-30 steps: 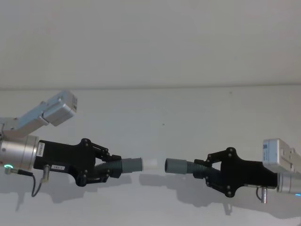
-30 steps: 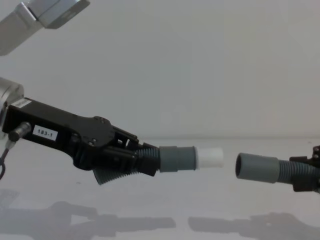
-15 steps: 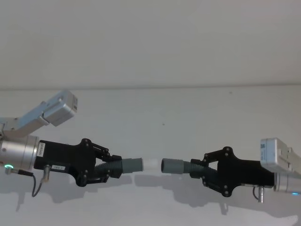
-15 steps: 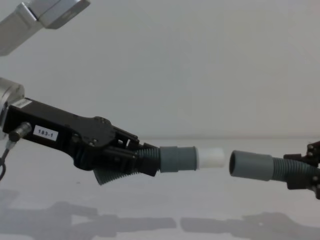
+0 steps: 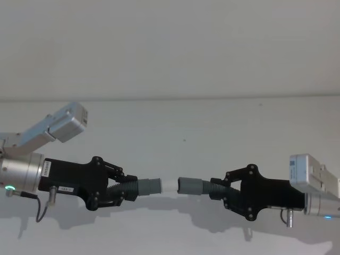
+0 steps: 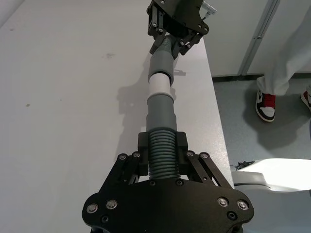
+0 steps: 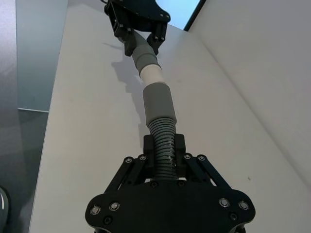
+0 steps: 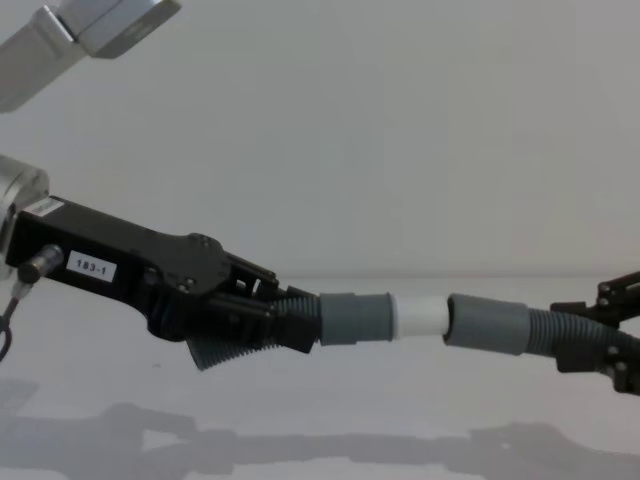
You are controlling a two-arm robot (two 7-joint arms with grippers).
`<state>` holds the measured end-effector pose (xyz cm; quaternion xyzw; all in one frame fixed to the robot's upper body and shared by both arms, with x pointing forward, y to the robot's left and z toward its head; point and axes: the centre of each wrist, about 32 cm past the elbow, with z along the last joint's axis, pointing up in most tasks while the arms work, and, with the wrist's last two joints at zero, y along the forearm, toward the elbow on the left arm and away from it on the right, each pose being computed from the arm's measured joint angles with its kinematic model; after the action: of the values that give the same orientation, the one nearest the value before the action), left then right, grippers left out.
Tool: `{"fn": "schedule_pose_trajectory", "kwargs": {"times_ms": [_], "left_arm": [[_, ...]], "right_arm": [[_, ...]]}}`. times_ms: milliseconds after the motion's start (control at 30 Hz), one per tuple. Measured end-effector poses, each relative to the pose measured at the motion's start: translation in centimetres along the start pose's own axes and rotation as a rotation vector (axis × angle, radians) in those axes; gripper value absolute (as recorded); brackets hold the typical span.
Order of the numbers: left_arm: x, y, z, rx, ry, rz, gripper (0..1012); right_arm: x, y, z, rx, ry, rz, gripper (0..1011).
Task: Use both hands to pick up one end of the pipe from the table, align the ends, and insert them.
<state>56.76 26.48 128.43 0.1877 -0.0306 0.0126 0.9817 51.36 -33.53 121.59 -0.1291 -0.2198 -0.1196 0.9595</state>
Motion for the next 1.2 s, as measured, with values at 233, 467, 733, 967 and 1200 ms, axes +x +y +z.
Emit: {"fn": "schedule_pose_trajectory", "kwargs": {"times_ms": [233,467,733,967,1200], "left_arm": [[0.00,0.00,0.00,0.000,0.000,0.000,292],[0.00,0.00,0.00,0.000,0.000,0.000,292],[0.00,0.00,0.00,0.000,0.000,0.000,292],[0.00,0.00,0.00,0.000,0.000,0.000,292],[0.00,0.01,0.00,0.000,0.000,0.000,292]], "right_arm": [[0.04,0.19,0.03,0.008,0.003,0.000,214],[0.09,0.33,0.12,0.016,0.005,0.001,214],[0.09,0.49,0.30,0.025,0.005,0.011,214],[0.12,0.66,0.51,0.031,0.001,0.041,214],[0.26,0.91,0.77,0.036,-0.011,0.090,214]]}}
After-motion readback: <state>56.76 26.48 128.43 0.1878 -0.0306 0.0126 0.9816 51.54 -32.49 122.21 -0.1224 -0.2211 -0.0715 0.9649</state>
